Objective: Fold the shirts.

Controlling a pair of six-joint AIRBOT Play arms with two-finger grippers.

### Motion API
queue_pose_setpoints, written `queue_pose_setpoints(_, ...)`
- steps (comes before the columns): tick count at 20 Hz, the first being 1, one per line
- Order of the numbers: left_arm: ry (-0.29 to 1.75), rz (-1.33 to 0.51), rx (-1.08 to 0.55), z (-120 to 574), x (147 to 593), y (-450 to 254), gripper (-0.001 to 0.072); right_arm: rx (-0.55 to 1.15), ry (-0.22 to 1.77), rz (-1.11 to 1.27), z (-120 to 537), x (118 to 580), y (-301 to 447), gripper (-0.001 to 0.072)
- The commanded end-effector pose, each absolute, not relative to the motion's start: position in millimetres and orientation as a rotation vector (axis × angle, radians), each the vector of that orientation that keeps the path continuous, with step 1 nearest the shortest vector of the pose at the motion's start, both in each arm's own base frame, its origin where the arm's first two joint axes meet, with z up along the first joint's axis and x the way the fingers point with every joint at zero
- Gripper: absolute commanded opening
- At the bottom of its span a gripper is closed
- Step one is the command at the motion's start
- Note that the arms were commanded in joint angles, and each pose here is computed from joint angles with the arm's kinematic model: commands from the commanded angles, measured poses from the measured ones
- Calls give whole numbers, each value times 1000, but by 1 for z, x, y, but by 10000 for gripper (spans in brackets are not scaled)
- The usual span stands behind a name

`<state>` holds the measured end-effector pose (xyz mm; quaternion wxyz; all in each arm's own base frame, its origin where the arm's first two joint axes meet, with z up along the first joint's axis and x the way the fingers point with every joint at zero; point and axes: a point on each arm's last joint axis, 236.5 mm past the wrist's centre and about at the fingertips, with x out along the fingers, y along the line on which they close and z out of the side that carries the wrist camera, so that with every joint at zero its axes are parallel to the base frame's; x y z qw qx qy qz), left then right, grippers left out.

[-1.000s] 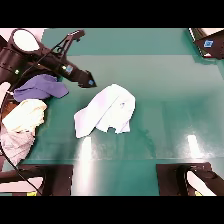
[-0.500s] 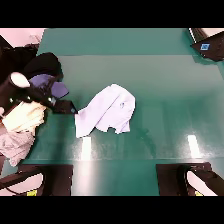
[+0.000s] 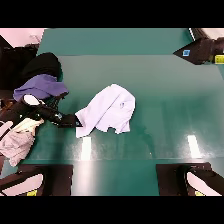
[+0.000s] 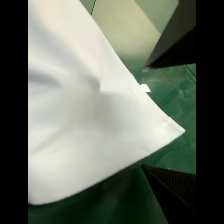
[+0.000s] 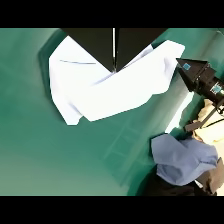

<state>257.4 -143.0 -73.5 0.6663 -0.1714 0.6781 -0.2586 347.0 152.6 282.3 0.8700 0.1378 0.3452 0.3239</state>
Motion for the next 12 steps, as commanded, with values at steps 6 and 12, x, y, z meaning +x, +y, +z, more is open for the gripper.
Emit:
queue_pose_setpoints(6, 1437, -571, -396, -67, 281, -165, 22, 241, 807, 630, 258, 347, 145, 17)
queue_pose_setpoints(12, 1245, -696, -293, 31, 323, -176, 22, 295, 1076, 459, 117, 324, 139, 354)
